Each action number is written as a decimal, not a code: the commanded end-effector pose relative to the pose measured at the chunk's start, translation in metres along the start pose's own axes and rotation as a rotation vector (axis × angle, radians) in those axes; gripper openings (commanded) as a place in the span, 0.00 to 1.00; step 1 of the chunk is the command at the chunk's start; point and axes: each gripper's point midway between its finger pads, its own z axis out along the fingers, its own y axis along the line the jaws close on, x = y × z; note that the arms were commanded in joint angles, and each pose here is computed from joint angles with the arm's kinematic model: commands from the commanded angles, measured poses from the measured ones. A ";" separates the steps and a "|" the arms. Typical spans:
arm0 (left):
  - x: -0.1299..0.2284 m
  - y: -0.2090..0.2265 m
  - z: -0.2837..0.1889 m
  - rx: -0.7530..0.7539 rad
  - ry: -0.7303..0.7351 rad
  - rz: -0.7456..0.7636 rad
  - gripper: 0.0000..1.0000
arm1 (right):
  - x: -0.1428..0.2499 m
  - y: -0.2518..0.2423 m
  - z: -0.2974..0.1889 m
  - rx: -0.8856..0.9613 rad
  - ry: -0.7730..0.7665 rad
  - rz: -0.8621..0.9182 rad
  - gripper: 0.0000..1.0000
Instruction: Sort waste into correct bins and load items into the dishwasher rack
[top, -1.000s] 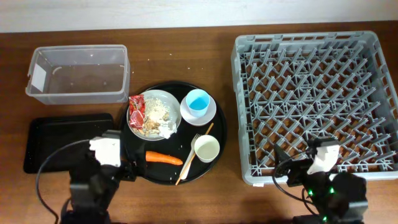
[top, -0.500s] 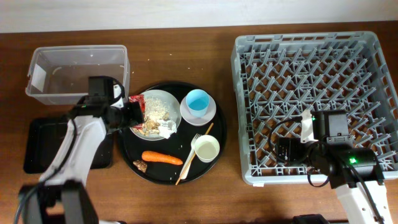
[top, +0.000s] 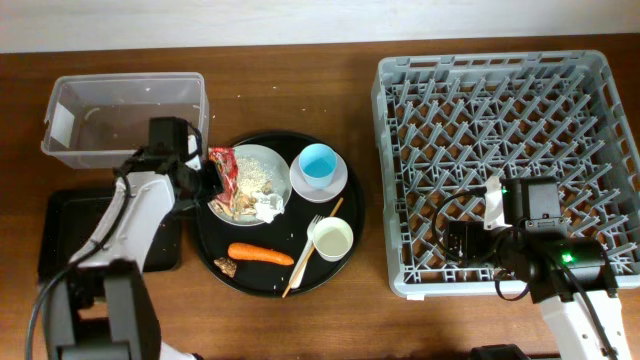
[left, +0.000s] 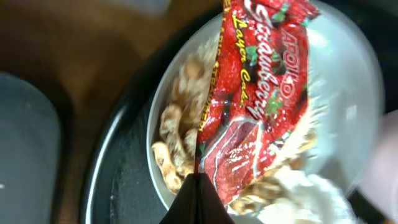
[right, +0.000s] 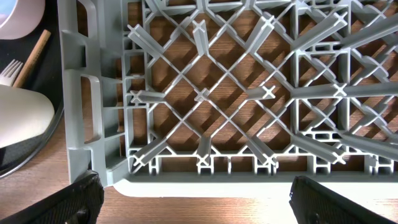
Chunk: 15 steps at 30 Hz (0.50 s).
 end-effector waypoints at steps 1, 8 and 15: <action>-0.033 -0.023 -0.065 0.074 -0.171 0.034 0.01 | -0.006 0.000 -0.005 0.005 -0.023 -0.003 0.99; -0.137 0.013 -0.079 -0.170 -0.613 -0.023 0.01 | -0.007 0.000 -0.005 0.005 -0.027 -0.004 0.99; -0.144 0.016 -0.041 -0.119 -0.572 -0.023 0.49 | -0.008 0.000 -0.005 0.005 -0.030 -0.004 0.99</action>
